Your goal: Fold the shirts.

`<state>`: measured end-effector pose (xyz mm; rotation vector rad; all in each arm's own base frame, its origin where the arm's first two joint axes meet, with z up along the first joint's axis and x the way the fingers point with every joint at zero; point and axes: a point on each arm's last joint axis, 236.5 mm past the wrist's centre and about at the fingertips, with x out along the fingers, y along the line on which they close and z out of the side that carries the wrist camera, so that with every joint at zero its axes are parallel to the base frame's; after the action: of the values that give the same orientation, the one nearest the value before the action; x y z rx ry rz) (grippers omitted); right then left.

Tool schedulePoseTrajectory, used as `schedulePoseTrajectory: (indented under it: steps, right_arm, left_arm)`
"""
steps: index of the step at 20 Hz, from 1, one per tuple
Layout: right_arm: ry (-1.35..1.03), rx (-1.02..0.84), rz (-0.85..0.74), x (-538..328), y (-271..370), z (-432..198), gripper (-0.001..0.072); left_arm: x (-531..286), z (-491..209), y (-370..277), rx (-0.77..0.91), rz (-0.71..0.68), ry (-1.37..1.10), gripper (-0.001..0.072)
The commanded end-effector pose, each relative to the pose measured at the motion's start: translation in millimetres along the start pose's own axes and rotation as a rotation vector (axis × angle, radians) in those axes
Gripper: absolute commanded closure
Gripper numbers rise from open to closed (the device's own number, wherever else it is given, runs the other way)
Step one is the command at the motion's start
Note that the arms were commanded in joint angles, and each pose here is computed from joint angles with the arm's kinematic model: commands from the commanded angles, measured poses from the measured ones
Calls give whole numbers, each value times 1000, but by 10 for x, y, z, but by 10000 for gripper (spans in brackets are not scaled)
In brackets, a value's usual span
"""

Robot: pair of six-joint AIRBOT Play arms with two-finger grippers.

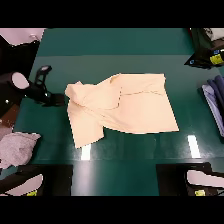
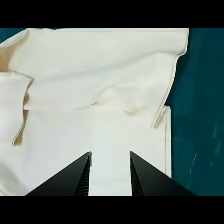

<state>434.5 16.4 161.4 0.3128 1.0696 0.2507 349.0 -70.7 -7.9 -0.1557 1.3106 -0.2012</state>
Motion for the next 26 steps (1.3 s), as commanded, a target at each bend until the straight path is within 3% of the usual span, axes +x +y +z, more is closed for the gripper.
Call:
schedulePoseTrajectory:
  steps: [1,12,13,14,15,21,26]
  right_arm:
    - [22,-47,18,-42,181,-79,429]
    - [90,-126,61,72,555,-254,428]
    - [99,-126,61,67,551,-275,429]
    - [117,-126,61,62,547,-317,429]
    - [140,-131,57,55,534,-371,429]
    - [272,-91,-53,90,139,-801,429]
    - [415,154,-79,412,-564,-1779,423]
  left_arm:
    - [308,-211,67,-69,-8,17,282]
    - [738,-206,-79,-150,-111,37,283]
    - [738,-211,-81,-150,-111,39,411]
    - [735,-211,-83,-150,-112,39,651]
    - [719,-209,-94,-149,-115,44,676]
    - [79,72,-217,-13,-105,-36,677]
    - [-456,70,-359,59,-117,-140,676]
